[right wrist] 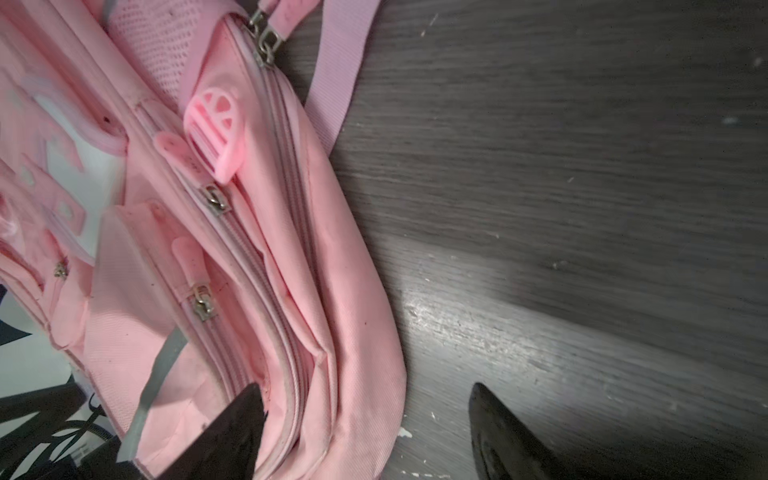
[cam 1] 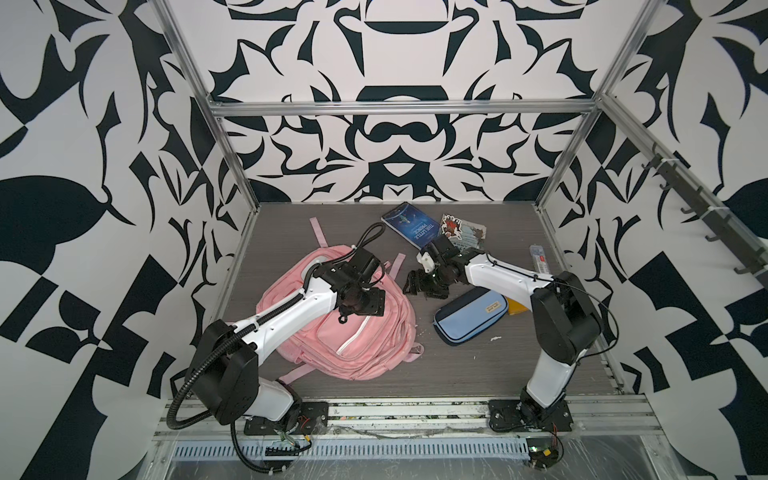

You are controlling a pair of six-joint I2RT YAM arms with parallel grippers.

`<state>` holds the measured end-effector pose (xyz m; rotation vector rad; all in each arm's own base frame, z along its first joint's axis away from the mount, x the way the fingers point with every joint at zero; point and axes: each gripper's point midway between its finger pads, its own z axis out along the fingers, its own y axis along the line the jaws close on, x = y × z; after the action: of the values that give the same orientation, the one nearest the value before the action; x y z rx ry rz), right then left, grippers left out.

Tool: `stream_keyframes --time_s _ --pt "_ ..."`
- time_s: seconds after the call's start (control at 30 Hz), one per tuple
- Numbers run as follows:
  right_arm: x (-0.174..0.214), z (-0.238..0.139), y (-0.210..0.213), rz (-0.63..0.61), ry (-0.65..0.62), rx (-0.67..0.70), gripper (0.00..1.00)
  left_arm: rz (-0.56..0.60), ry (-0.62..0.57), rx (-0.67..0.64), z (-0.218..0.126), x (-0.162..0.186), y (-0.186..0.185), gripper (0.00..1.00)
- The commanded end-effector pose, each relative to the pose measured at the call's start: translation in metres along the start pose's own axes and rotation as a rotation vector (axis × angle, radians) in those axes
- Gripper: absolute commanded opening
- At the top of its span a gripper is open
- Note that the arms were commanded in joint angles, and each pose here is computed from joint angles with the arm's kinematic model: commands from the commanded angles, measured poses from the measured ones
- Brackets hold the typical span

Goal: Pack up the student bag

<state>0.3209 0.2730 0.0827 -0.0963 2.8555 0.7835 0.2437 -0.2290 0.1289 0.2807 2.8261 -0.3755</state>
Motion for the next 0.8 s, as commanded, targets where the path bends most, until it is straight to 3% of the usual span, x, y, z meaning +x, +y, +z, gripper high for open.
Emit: stream_keyframes --time_s 0.0,0.1,0.2,0.4,0.77 --pt "-0.025 -0.037 0.021 -0.018 -0.114 -0.054 0.79 0.134 0.053 -0.186 -0.004 0.008 0.001 0.79" --pt "-0.035 -0.058 0.013 0.007 -0.163 -0.056 0.79 0.218 0.081 -0.300 0.005 0.009 -0.007 0.81" --pt "-0.047 -0.080 -0.005 0.053 -0.217 -0.049 0.79 0.219 0.114 -0.334 0.021 0.013 -0.014 0.83" --pt "-0.064 -0.115 -0.040 0.109 -0.295 -0.029 0.76 0.225 0.115 -0.434 0.031 0.011 -0.009 0.74" --pt "-0.073 -0.124 -0.051 0.124 -0.320 -0.020 0.75 0.344 0.155 -0.549 0.063 0.030 -0.003 0.72"
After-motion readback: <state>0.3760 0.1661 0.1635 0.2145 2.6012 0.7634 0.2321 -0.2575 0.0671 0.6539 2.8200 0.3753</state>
